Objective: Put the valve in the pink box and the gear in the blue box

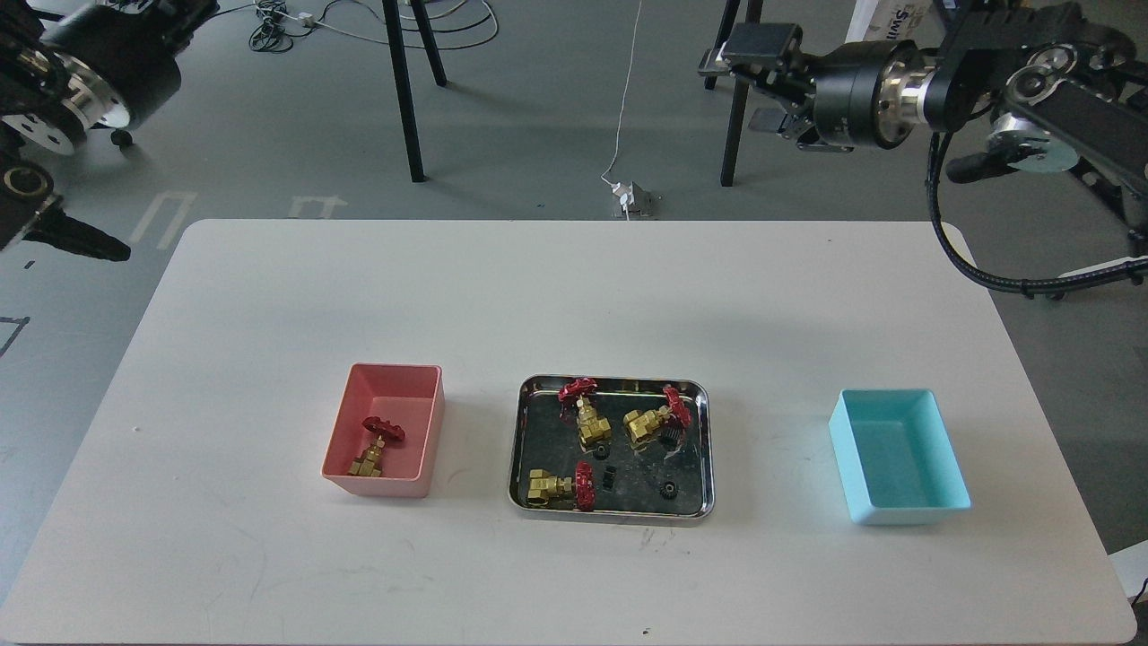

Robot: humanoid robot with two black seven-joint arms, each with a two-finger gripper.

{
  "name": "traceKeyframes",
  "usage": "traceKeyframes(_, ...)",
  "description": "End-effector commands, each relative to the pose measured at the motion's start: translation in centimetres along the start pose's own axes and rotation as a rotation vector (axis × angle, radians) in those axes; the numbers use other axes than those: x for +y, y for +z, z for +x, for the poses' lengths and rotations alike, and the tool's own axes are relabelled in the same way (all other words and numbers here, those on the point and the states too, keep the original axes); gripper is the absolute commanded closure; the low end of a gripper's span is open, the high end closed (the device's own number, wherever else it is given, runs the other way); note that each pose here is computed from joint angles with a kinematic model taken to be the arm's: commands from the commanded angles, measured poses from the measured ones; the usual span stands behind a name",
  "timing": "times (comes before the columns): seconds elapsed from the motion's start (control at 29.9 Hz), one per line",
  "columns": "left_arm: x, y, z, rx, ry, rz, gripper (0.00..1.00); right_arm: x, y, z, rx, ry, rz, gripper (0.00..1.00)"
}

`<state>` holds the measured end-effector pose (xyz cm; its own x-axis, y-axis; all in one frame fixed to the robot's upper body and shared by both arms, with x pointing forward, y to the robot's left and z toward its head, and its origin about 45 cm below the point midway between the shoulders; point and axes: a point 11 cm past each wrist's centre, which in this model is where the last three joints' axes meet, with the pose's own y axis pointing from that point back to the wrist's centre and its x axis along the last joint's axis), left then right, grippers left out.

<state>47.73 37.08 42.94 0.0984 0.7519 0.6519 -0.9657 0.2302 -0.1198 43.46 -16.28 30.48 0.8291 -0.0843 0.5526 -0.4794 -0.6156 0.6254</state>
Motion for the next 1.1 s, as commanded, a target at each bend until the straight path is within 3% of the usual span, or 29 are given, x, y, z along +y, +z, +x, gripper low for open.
traceKeyframes(0.0, -1.2, 3.3, 2.3, 0.087, 0.044, -0.069, 0.01, -3.6, -1.8, -7.2, 0.239, -0.214, -0.027, 0.01)
traceKeyframes(0.13, -1.4, 3.9, 1.7, 0.080, 0.010, -0.076, 0.01, -7.0, -3.1, -13.7, 0.431, -0.400, -0.042, 0.01)
traceKeyframes(0.37, -1.9, 3.6, -0.6, -0.002, -0.064, -0.054, 0.01, -8.8, -2.3, -19.0, 0.615, -0.577, -0.112, 0.01)
traceKeyframes(0.84, -2.4, 4.8, -0.4, -0.004, -0.059, -0.081, 0.01, -9.1, 1.9, -19.4, 0.615, -0.607, -0.228, 0.02)
traceKeyframes(1.07, -2.3, 4.9, -0.3, -0.005, -0.060, -0.082, 0.01, -10.5, 2.1, -21.1, 0.612, -0.625, -0.221, 0.19)
